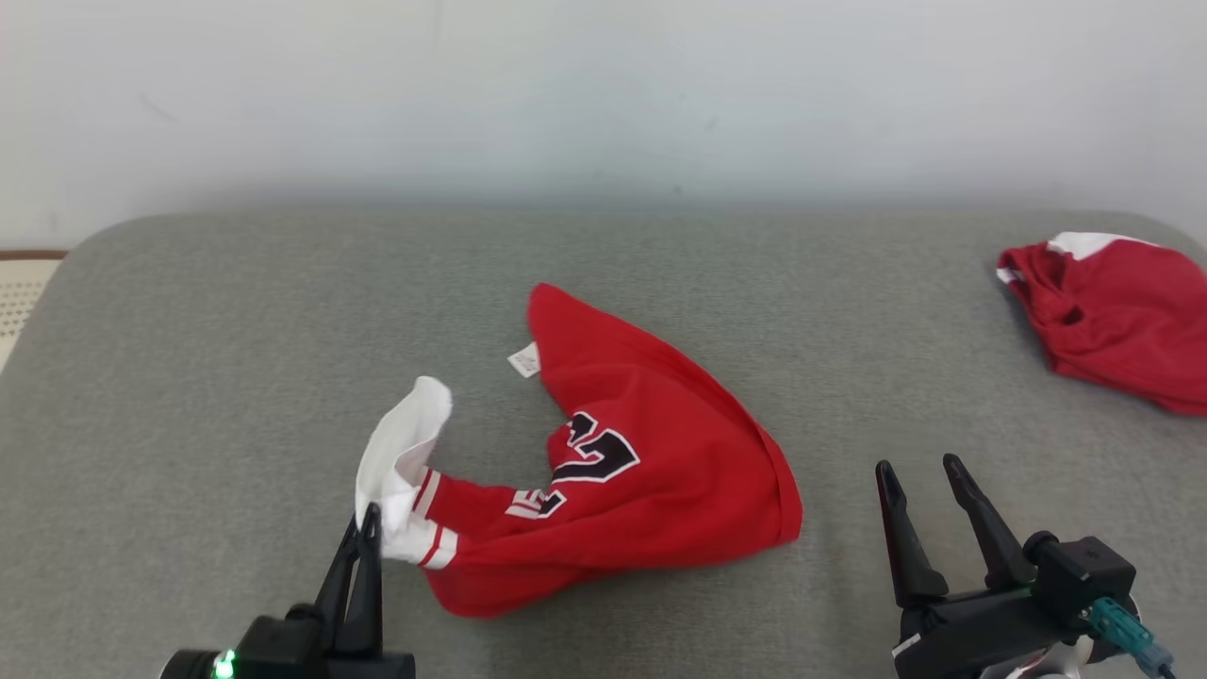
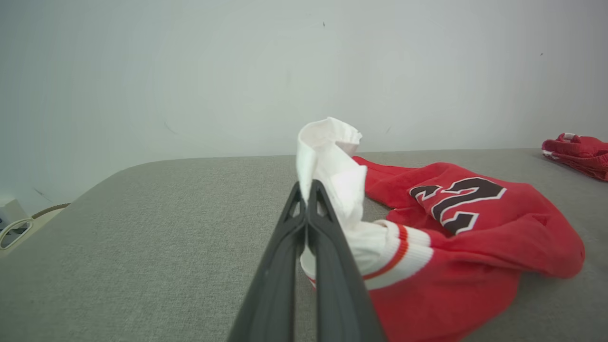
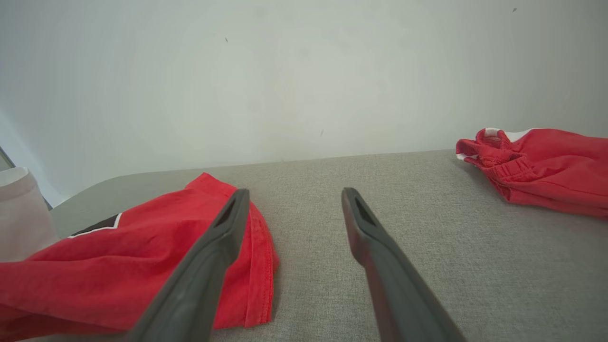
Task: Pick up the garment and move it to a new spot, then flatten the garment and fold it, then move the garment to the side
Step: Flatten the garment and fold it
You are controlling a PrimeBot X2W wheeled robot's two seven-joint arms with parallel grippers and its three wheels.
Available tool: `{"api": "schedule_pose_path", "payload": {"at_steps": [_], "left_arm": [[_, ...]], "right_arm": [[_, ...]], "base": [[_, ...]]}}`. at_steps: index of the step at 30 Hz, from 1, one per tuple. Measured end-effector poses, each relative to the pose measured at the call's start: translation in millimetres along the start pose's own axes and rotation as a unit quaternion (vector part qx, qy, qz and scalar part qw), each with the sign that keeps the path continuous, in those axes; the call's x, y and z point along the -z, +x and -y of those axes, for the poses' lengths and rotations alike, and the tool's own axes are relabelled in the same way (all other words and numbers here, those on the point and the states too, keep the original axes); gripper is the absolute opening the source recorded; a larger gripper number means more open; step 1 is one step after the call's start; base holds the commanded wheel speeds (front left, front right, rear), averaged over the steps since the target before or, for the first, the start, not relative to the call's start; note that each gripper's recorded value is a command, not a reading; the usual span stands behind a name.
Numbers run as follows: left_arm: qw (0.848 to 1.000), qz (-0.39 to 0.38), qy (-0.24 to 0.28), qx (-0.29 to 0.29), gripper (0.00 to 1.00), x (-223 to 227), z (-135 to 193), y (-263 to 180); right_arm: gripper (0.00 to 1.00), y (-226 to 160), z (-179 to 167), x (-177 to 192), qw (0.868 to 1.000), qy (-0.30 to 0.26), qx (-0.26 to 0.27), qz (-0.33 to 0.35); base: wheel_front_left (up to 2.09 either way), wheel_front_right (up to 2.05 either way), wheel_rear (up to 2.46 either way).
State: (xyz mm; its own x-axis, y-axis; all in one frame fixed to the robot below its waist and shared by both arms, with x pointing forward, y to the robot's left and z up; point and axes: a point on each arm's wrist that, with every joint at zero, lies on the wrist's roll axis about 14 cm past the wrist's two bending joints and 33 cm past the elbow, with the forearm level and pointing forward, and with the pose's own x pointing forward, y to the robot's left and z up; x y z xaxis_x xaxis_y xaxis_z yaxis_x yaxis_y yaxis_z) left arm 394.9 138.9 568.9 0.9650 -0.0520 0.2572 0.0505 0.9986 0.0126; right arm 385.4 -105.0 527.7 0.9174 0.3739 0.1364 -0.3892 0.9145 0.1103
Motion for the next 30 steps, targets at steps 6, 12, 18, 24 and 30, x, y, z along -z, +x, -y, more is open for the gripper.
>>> {"api": "schedule_pose_path", "payload": {"at_steps": [6,12,18,24,30], "left_arm": [[0.998,-0.034,-0.016,-0.056,0.0,15,-26,-34],[0.994,-0.087,-0.038,-0.061,0.0,43,-17,-60],[0.99,-0.122,-0.053,-0.049,1.0,62,-3,-74],[0.994,-0.063,-0.037,-0.075,1.0,28,-21,-62],[0.995,-0.013,-0.015,-0.098,1.0,-2,-40,-55]], "right_arm": [[1.0,11,-18,6,0.999,0.005,-0.031,-0.006],[1.0,21,-28,9,0.999,0.006,-0.051,-0.009],[1.0,25,-31,15,0.998,0.008,-0.058,-0.015],[1.0,27,-32,14,0.998,0.008,-0.06,-0.015],[1.0,24,-30,14,0.998,0.008,-0.055,-0.015]], "base": [[0.0,0.0,0.0],[0.0,0.0,0.0],[0.0,0.0,0.0],[0.0,0.0,0.0],[0.0,0.0,0.0]]}}
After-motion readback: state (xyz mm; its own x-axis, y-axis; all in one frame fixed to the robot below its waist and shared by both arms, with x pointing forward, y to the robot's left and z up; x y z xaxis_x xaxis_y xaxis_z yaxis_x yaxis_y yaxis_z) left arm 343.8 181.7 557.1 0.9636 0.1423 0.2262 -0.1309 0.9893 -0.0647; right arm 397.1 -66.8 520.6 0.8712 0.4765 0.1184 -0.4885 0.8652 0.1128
